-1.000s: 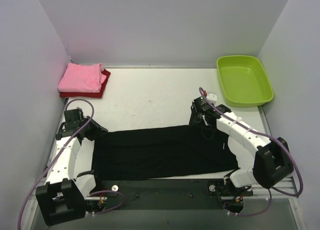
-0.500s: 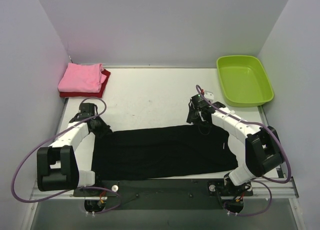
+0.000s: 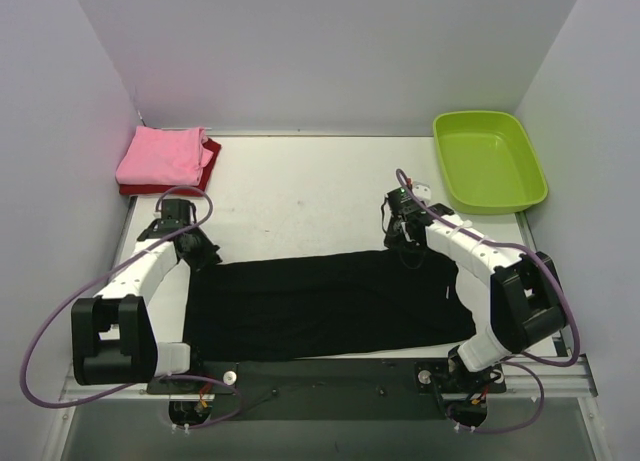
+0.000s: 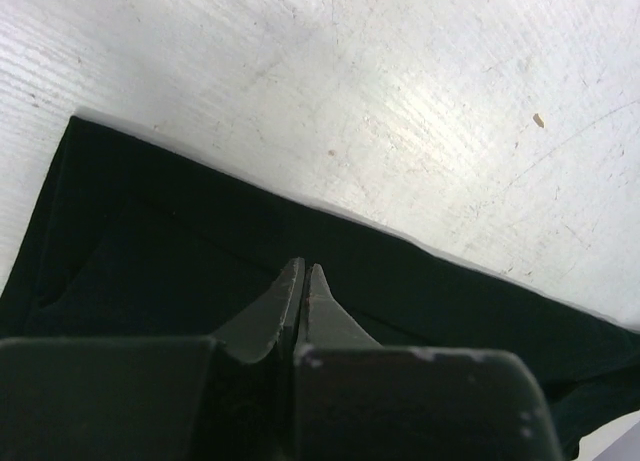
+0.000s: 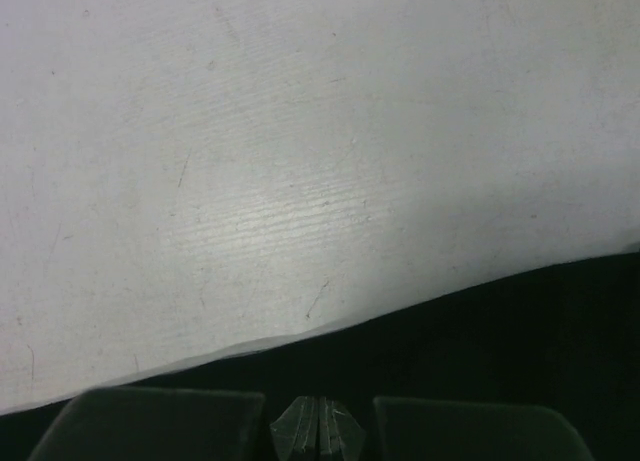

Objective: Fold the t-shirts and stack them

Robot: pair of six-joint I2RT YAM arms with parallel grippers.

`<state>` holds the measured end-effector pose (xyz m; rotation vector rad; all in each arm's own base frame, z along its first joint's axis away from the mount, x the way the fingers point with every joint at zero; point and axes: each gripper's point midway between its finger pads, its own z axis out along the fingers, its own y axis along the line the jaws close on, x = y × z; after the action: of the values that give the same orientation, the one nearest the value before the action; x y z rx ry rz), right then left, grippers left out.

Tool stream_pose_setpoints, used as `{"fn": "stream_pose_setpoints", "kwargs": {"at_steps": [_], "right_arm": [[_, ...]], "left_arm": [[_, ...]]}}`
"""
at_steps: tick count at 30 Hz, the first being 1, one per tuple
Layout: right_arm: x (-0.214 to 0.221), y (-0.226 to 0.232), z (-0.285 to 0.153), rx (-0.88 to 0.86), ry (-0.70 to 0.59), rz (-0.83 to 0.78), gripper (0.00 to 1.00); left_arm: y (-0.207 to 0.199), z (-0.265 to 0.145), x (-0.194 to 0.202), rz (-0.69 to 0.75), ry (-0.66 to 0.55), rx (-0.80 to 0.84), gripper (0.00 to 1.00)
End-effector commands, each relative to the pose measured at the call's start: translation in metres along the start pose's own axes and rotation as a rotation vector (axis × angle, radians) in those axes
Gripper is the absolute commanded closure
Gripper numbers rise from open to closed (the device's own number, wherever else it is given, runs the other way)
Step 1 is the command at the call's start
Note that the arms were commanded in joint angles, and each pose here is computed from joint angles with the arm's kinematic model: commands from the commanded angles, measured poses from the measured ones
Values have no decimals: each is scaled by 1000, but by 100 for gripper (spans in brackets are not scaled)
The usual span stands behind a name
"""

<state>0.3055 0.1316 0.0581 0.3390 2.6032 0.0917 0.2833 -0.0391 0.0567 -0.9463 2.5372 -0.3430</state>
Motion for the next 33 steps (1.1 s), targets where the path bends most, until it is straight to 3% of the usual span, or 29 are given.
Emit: {"fn": "stream_pose_setpoints", "kwargs": {"at_steps": [1, 19, 33], "right_arm": [[10, -11, 6, 54, 38, -14, 100], [43, -18, 34, 96, 140, 6, 100], [14, -14, 70, 150, 165, 53, 100]], "left_arm": [[-1, -14, -2, 15, -26, 0, 100], [24, 38, 9, -20, 63, -143, 100], [4, 69, -21, -55, 63, -167, 100]]}}
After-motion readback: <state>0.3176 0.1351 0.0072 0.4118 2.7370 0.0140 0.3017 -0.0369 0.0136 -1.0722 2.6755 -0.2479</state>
